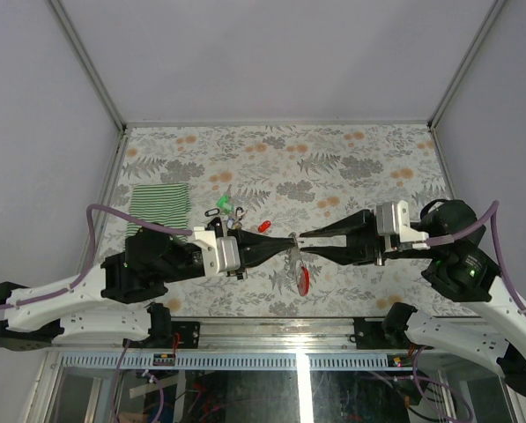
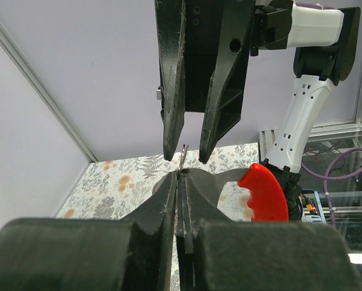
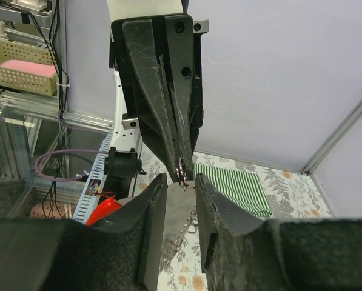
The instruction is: Put the keys on the keyring
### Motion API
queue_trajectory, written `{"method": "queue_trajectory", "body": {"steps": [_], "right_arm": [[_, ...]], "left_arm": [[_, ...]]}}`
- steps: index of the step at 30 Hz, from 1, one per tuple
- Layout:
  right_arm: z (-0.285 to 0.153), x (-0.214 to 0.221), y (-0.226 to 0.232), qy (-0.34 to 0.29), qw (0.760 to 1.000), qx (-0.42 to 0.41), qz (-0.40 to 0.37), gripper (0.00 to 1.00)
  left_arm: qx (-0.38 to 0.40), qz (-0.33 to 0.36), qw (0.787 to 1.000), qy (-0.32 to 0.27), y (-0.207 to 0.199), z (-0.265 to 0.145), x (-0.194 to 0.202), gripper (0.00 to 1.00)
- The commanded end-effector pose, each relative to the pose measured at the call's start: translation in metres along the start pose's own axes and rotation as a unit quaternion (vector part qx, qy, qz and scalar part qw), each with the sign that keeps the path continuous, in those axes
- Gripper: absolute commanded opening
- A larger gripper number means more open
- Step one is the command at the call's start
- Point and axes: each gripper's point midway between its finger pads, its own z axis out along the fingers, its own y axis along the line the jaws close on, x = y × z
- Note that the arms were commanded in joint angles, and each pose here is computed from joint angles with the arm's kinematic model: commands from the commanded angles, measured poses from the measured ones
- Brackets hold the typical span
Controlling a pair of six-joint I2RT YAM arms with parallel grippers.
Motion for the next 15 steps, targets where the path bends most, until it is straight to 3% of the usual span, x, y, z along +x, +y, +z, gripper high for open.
{"method": "queue_trajectory", "body": {"steps": [1, 8, 15], "right_arm": [[0.0031, -0.0113, 0.0005, -0.022, 1.000, -0.010, -0.019, 0.30], [0.0041, -0.0073, 0.0011, -0.016, 1.000, -0.014, -0.017, 0.25], [0.0046, -0.0046, 0.0015, -0.010, 1.000, -0.017, -0.015, 0.09]], "left_arm": [[-0.002, 0.008, 0.999, -0.038, 0.0057, -0.0002, -0.0291, 0.00], [-0.001, 0.007, 0.999, -0.037, 0.0052, 0.0007, -0.0287, 0.00], [-0.001, 0.007, 0.999, -0.039, 0.0056, 0.0006, -0.0306, 0.00]]}}
